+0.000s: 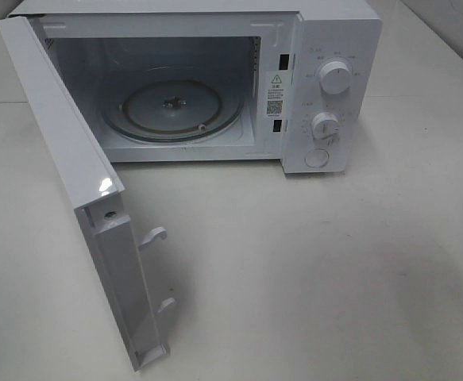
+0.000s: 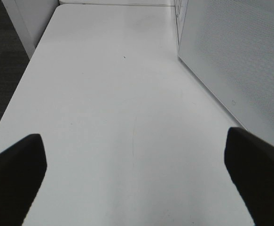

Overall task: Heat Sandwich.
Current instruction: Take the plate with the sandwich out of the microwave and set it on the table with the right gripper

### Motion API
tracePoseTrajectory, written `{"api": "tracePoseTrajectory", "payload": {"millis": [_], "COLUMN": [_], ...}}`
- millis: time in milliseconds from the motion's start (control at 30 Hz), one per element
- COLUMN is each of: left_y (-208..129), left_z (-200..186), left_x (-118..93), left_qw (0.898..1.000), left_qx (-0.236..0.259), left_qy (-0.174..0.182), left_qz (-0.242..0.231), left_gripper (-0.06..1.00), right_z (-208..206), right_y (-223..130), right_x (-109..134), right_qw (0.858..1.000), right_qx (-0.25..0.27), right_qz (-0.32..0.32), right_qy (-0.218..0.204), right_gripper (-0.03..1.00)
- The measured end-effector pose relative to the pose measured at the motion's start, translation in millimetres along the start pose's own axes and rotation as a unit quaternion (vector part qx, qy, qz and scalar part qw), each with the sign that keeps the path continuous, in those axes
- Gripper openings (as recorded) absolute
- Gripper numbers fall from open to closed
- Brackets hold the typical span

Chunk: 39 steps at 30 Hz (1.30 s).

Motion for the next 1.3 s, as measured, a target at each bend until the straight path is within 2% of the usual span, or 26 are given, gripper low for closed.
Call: {"api": "tracePoseTrajectory", "payload": {"millis": [267,533,700,933,1300], "left_y": [0,0,0,0,0], "left_z": [0,0,0,0,0], "left_x": [0,0,0,0,0], "left_qw": [1.000,1.000,1.000,1.000,1.000], "left_qx": [0.000,0.000,0.000,0.000,0.000], "left_qy": [0.000,0.000,0.000,0.000,0.000], "left_qz": [0.000,0.000,0.000,0.000,0.000], "left_gripper": [0.97,0.97,0.97,0.97,0.97], "right_z": [2,12,17,21,33], "right_y": [0,11,25,54,94], "right_x": [-3,0,-1,-11,-14], "right_qw": [0.999,0.998,0.996,0.990,0.986], "right_qx": [0.011,0.036,0.048,0.063,0.079], "right_qz": [0.045,0.055,0.081,0.123,0.144], "right_qy": [-0.012,-0.009,-0.008,-0.027,-0.026], "right_gripper": [0.07,0.07,0.07,0.07,0.07]}}
Point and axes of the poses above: a point on each arm's last joint axis where the gripper is mounted, z pointing out along that axis toward the gripper, x along the wrist's bending axis when the last joint is at zero, y = z × x, the point moved 5 cm from there along z, pointing out along that axis toward the gripper, and after that the axes turned 3 degrees about -z, right-handed, at the moved point
